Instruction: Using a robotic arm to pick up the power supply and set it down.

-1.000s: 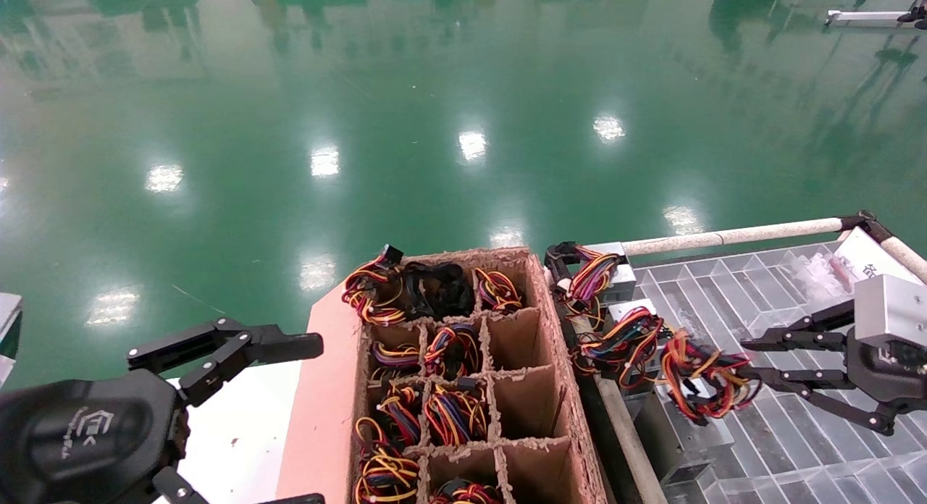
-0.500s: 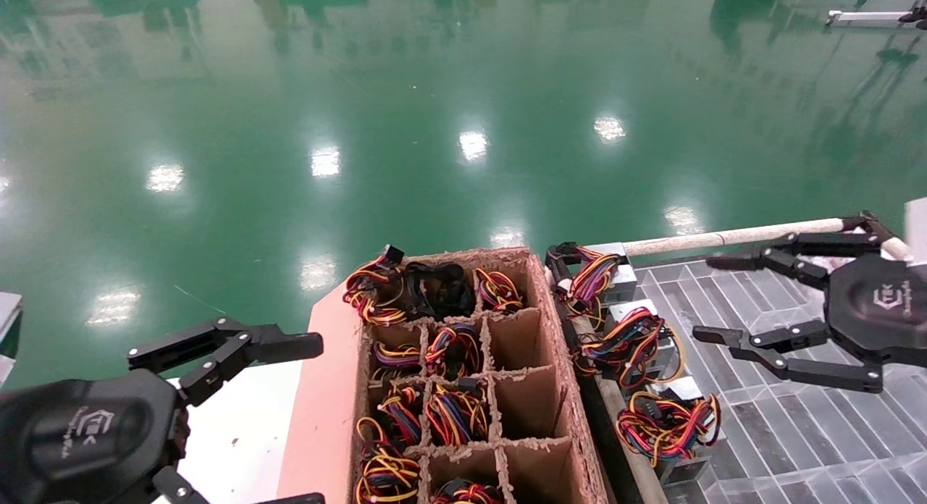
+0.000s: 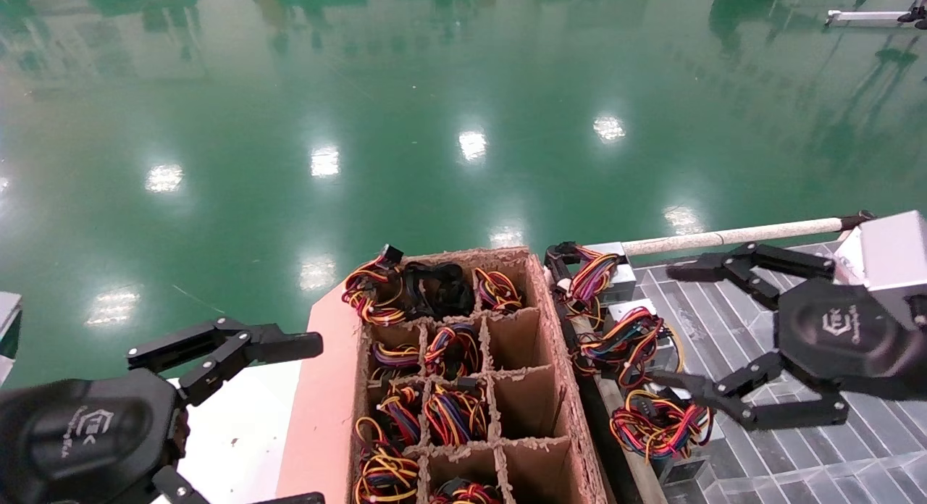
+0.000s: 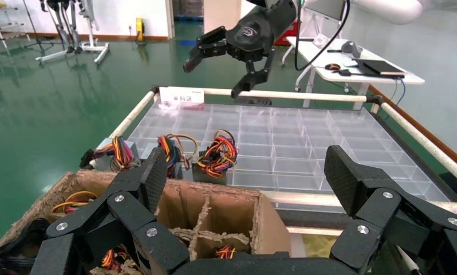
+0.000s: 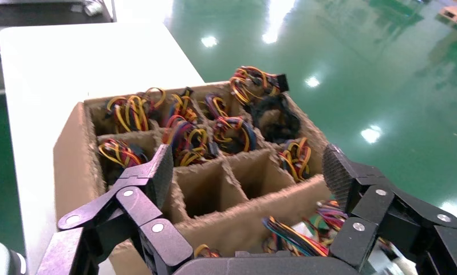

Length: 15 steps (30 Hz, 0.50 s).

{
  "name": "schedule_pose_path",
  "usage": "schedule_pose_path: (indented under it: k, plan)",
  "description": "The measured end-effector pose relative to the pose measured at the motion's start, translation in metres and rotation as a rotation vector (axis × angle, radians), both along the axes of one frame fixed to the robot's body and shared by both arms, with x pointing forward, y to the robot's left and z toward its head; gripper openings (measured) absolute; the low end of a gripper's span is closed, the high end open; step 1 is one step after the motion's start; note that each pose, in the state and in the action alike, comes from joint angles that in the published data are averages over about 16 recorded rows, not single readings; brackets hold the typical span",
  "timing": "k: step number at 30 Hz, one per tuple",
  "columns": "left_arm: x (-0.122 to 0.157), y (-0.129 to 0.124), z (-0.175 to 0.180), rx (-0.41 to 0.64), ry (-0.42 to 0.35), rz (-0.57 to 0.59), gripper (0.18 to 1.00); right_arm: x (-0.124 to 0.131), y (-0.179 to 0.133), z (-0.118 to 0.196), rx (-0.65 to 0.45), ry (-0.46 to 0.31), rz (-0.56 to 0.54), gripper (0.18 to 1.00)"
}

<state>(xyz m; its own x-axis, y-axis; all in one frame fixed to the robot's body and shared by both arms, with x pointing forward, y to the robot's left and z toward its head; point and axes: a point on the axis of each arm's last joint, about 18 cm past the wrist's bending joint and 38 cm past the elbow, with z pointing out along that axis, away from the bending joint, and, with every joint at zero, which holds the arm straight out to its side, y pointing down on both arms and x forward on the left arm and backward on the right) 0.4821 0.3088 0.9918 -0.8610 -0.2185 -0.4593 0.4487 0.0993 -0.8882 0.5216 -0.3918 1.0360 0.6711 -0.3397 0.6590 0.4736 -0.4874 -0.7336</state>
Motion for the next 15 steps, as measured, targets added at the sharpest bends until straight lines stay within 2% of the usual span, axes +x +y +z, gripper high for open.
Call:
schedule_pose_path:
  k: [8, 15]
  plan:
    - [0.000, 0.000, 0.000, 0.000, 0.000, 0.000, 1.001, -0.004, 0.020, -0.008, 0.039, 0.022, 0.072, 0.967]
    - [0.000, 0.000, 0.000, 0.000, 0.000, 0.000, 1.001, -0.010, 0.036, -0.016, 0.075, 0.044, 0.134, 0.994]
